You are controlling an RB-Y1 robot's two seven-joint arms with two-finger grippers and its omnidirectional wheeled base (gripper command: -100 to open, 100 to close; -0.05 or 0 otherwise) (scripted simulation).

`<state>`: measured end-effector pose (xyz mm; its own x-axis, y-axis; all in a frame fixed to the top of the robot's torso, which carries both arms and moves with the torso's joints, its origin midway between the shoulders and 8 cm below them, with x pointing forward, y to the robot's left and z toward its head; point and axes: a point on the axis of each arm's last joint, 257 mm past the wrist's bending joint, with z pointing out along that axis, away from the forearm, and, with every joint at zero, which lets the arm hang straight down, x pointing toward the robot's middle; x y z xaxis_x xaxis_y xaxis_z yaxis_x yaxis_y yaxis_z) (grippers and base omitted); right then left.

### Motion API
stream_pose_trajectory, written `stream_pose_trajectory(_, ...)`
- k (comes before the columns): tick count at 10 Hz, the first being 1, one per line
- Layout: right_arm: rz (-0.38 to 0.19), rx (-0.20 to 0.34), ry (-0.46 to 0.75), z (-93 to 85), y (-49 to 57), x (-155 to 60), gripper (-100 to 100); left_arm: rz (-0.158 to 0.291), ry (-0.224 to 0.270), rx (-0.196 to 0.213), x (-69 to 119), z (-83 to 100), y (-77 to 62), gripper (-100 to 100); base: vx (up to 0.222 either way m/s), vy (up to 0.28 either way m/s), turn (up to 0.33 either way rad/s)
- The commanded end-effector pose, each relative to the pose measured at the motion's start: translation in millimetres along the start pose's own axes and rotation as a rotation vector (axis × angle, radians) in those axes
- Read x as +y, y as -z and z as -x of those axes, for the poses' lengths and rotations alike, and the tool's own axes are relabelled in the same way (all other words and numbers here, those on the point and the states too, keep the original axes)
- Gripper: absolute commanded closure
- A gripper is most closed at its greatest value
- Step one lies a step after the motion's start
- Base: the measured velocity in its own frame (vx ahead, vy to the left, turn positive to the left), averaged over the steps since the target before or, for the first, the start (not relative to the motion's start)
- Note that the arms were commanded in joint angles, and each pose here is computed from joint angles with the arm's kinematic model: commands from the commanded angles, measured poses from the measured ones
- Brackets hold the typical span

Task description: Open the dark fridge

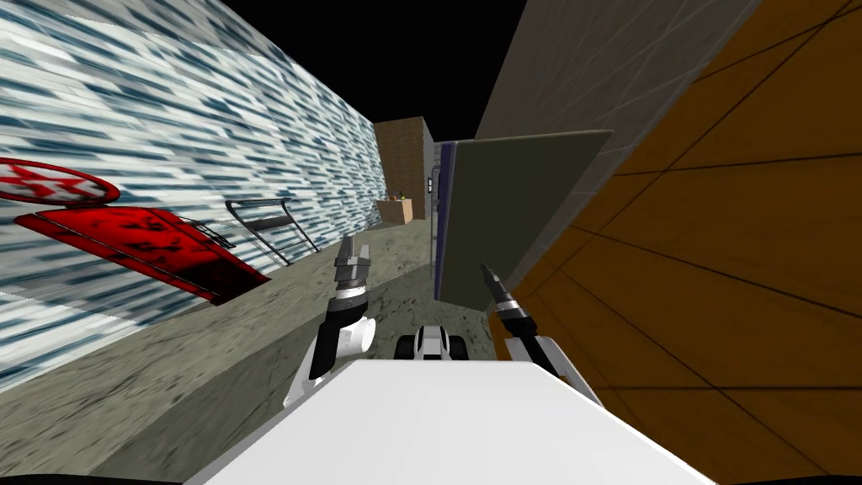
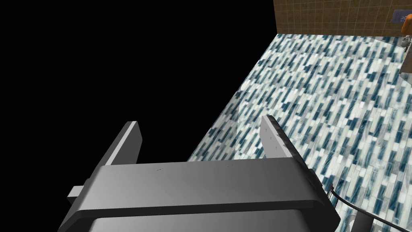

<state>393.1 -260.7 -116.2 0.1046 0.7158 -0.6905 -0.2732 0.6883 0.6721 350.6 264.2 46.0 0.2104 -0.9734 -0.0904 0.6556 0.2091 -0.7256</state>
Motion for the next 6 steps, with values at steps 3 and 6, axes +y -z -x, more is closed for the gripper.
stream_pose_trajectory(3,-0.08,0.079,0.199,-14.3,8.9,-34,-100,0.0,0.0,0.0,0.0,0.0,0.0,0,0.119,0.074,-0.002)
stream_pose_trajectory(6,-0.118,0.114,0.298,-18.1,14.2,-50,-100,0.0,0.0,0.0,0.0,0.0,0.0,0,0.079,0.065,0.0)
